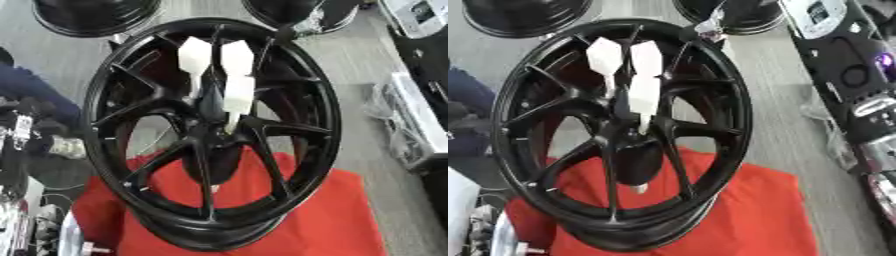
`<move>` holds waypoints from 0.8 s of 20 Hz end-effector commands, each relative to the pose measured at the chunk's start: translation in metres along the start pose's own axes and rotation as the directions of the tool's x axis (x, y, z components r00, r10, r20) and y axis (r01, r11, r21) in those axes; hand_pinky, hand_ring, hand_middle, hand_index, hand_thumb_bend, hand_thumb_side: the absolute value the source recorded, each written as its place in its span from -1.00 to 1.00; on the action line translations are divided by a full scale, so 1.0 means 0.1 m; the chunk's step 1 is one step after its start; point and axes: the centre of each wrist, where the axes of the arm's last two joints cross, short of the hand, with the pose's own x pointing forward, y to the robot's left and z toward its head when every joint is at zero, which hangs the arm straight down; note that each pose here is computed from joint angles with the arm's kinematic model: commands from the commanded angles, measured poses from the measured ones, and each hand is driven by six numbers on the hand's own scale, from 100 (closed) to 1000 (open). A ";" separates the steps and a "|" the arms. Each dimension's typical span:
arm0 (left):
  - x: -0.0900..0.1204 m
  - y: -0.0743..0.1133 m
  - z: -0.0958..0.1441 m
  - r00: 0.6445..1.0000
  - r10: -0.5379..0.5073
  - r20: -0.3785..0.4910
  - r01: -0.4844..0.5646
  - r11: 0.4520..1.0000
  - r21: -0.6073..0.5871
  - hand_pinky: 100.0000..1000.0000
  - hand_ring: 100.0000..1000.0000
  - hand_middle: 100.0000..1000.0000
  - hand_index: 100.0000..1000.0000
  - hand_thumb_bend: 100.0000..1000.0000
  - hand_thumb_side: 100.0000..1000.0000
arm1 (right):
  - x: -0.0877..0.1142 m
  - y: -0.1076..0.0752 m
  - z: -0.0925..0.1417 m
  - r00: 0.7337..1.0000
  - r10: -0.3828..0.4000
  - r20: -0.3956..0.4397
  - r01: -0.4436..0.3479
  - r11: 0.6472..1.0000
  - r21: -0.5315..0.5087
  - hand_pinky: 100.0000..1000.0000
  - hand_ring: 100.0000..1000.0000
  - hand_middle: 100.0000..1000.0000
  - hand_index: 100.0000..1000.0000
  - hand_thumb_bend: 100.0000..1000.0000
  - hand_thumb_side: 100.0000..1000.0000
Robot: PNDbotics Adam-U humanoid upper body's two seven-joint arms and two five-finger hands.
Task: Pull the pin out of the wheel hub.
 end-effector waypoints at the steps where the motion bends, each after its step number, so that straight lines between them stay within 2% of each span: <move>1: 0.06 0.00 -0.04 1.000 -0.001 0.027 0.001 1.000 -0.009 0.30 0.56 0.28 0.38 -0.57 0.62 | 0.05 -0.11 -0.02 0.997 0.067 0.034 -0.069 0.997 0.033 0.67 0.77 0.76 0.90 -0.06 -0.44; 16: 0.05 -0.02 -0.05 1.000 0.009 0.026 -0.009 1.000 -0.017 0.30 0.55 0.28 0.38 -0.58 0.63 | 0.12 -0.03 -0.22 0.994 0.086 0.072 -0.092 0.993 0.077 0.67 0.76 0.75 0.90 -0.05 -0.45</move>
